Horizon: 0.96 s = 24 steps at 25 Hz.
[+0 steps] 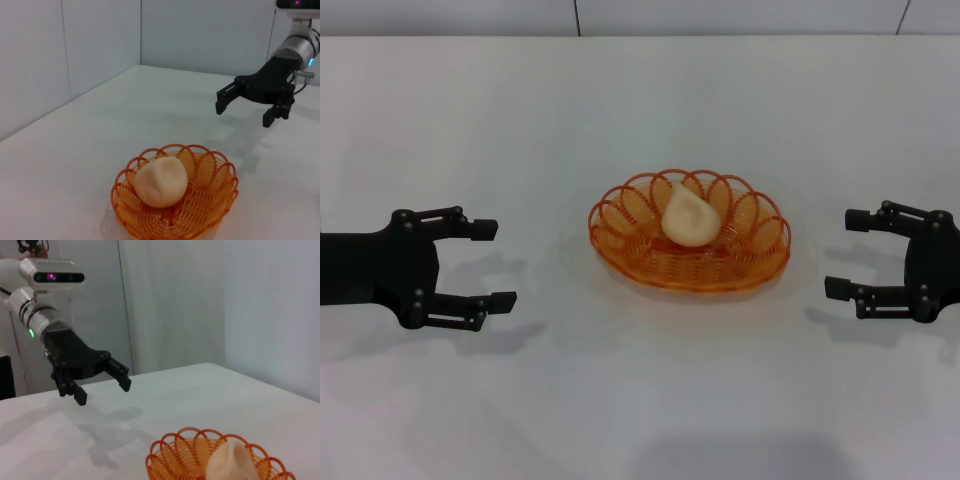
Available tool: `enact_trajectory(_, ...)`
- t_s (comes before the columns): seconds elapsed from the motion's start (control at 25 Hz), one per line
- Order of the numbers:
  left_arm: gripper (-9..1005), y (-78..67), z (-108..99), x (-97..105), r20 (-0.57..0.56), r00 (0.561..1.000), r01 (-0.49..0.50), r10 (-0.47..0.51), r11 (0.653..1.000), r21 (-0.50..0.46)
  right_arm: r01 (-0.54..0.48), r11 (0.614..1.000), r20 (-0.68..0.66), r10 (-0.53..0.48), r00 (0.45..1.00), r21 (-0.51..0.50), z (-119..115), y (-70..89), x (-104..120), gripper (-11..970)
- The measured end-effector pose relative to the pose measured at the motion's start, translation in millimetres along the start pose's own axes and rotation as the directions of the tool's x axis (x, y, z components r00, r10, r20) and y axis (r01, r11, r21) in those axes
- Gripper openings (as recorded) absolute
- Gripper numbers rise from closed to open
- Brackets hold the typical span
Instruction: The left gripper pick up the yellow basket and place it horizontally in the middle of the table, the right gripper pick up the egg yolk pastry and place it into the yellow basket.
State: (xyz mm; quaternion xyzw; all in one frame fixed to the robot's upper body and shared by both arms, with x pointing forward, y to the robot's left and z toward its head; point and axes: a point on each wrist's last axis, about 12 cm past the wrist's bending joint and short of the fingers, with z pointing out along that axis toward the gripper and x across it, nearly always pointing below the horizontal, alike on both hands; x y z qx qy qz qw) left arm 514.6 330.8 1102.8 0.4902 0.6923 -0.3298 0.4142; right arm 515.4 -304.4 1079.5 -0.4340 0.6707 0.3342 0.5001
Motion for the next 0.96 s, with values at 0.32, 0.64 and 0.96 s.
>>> enact_trajectory(0.32, 885, 0.9, 2.0, -1.5, -0.003, 1.000, 0.000, 0.000, 1.000, 0.005, 0.001, 1.000, -0.036, -0.002, 0.999, -0.025, 4.3, 1.3, 2.1, 886)
enact_trajectory(0.64, 885, 1.1, 2.2, -1.8, -0.002, 1.000, 0.000, 0.000, 1.000, 0.005, 0.001, 1.000, -0.035, -0.001, 0.999, -0.023, 4.0, 1.0, 2.1, 886)
enact_trajectory(0.96, 885, 1.3, 3.0, -2.1, -0.003, 1.000, -0.001, 0.001, 1.000, 0.006, 0.002, 1.000, -0.028, -0.002, 1.000, -0.024, 6.4, 2.2, 1.6, 886)
